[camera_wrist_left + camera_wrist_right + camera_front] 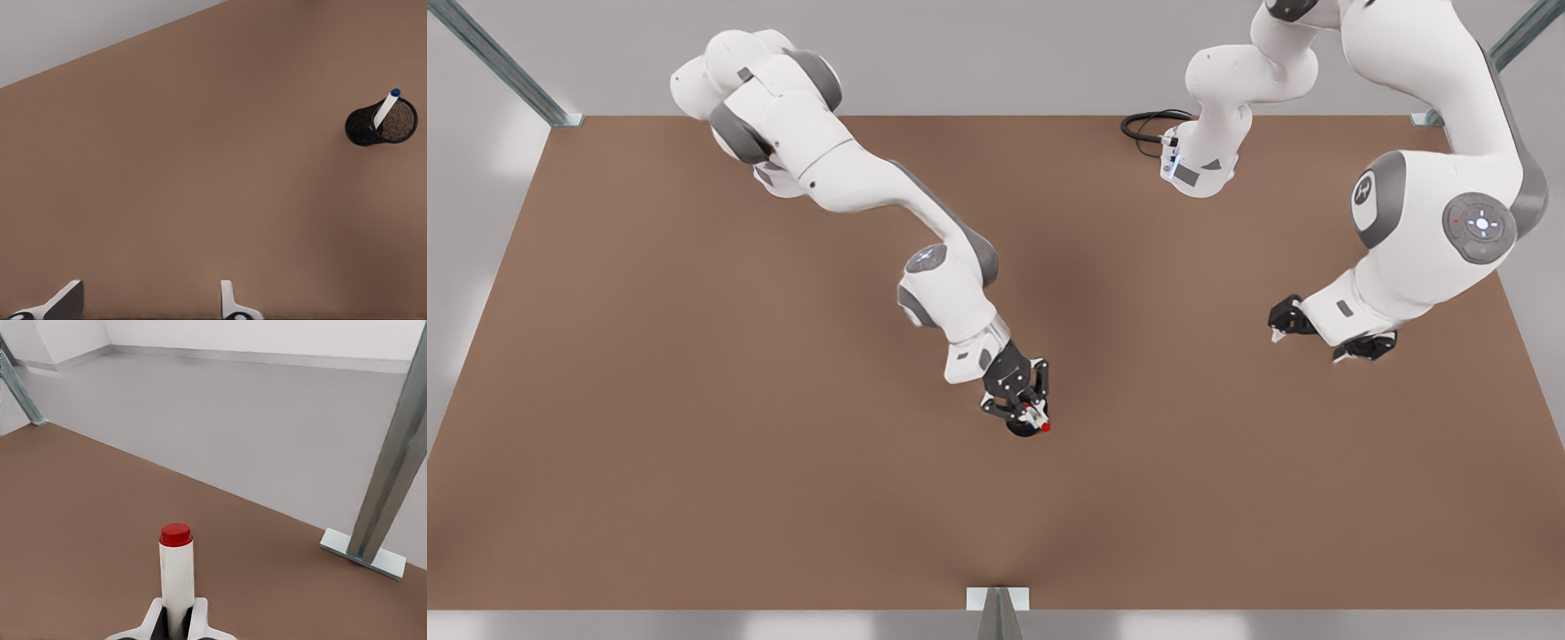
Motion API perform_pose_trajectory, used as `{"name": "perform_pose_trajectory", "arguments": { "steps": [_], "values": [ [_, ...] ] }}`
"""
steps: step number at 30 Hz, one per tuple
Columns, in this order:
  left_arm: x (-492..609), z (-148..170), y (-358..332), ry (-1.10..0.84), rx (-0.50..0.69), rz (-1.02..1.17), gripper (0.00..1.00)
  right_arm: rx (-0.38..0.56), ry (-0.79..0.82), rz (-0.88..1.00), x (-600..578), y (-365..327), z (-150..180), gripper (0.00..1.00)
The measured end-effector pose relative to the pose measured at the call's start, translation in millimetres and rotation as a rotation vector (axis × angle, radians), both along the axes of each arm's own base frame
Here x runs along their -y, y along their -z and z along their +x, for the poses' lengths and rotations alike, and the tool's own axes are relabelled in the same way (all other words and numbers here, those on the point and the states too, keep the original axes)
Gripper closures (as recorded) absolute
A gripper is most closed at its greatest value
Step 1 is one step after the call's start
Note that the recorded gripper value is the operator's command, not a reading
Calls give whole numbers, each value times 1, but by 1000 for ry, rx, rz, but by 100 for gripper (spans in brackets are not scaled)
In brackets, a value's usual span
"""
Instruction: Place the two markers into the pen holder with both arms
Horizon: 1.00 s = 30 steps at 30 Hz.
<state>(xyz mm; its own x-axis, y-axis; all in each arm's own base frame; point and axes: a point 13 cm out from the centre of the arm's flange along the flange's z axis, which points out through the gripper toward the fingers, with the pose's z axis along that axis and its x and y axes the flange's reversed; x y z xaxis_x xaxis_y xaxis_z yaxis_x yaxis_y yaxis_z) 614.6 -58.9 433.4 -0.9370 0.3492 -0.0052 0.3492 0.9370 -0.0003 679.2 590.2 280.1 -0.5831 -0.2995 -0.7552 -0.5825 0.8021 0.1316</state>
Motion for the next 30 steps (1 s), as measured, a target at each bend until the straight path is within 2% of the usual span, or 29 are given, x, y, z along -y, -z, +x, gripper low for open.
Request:
{"name": "perform_pose_trajectory", "arguments": {
  "steps": [5,12,14,19,21,22,25,27,28,30],
  "values": [
    [-1,-6,18,-73,-58,4,0,19,3,45,-1,43,-14,79],
    [0,-8,25,-146,-85,7,0,54,5,123,1,61,-30,79],
    [0,-8,28,-162,-91,8,0,63,10,145,4,60,-30,0],
    [-1,-8,34,-198,-103,10,0,83,18,185,5,52,-29,0],
    [-1,-8,35,-210,-104,10,0,101,34,196,16,31,-17,0],
    [-2,-8,35,-215,-104,10,0,119,45,201,21,-5,-8,0],
    [-2,-6,32,-233,-100,2,0,173,174,155,117,-193,40,0],
    [0,-5,32,-241,-97,-4,0,131,335,76,239,-280,62,0],
    [1,-5,33,-244,-96,-6,0,79,425,35,306,-303,65,0],
    [3,-4,35,-247,-99,-8,0,-94,573,-62,418,-286,61,0]
  ]
}}
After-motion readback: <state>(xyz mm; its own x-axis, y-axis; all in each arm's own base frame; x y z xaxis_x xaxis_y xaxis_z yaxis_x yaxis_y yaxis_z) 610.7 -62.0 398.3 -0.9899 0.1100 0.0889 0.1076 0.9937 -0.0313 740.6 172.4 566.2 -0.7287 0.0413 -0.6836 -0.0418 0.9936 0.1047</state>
